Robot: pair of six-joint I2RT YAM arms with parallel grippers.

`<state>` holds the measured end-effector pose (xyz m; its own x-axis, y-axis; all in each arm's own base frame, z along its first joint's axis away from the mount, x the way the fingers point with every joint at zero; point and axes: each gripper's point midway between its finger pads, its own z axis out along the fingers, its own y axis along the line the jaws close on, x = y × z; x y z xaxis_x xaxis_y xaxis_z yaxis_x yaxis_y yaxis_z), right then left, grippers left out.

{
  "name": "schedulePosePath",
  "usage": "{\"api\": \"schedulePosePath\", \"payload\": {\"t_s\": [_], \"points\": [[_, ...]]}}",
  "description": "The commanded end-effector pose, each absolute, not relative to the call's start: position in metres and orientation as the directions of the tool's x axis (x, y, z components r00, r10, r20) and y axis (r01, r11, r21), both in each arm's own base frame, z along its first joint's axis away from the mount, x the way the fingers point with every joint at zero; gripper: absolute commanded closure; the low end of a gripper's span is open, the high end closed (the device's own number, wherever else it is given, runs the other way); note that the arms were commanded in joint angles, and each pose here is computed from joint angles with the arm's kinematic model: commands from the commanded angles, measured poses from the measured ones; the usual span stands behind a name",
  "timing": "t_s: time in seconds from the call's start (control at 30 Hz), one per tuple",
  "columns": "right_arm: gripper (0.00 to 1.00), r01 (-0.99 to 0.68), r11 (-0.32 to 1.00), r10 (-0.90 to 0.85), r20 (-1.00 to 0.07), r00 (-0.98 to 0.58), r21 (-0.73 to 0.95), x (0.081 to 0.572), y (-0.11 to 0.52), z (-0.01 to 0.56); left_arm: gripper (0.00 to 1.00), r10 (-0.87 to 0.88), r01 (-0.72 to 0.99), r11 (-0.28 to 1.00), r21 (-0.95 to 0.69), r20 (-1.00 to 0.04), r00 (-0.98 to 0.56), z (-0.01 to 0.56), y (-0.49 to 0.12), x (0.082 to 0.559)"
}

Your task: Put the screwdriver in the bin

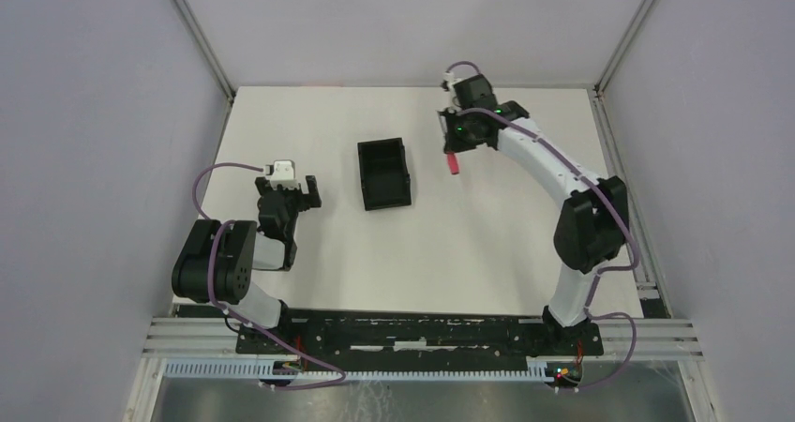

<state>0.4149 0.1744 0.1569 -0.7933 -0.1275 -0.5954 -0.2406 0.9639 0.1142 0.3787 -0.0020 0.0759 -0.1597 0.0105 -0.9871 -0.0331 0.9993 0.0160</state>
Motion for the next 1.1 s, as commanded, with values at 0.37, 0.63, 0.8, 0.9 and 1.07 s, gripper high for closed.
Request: {"api": "schedulePosePath", "payload": {"t_s": [0.37, 0.63, 0.8, 0.9, 1.07], "points": [[1.0, -0.618, 0.779, -0.442, -0.791, -0.423, -0.104, 0.43, 0.378, 0.15, 0.0, -0.011, -0.036, 0.999, -0.007, -0.993, -0.12, 0.088, -0.002, 0.38], [0.88, -0.607, 0.781, -0.494, -0.739, -0.458, -0.146, 0.426, 0.374, 0.116, 0.0, -0.011, -0.037, 0.999, -0.007, -0.993, -0.12, 0.088, -0.002, 0.38], [0.58, -0.611, 0.784, -0.474, -0.743, -0.472, -0.112, 0.424, 0.38, 0.122, 0.0, -0.011, -0.037, 0.999, -0.007, -0.993, -0.12, 0.088, -0.002, 0.38], [0.54, -0.595, 0.799, -0.423, -0.784, -0.454, -0.087, 0.425, 0.383, 0.145, 0.0, -0.011, -0.035, 0.999, -0.007, -0.993, -0.121, 0.088, -0.002, 0.38], [0.49, -0.583, 0.811, -0.346, -0.848, -0.401, -0.055, 0.423, 0.383, 0.192, 0.0, -0.011, -0.037, 0.999, -0.007, -0.993, -0.119, 0.088, -0.002, 0.38]]}}
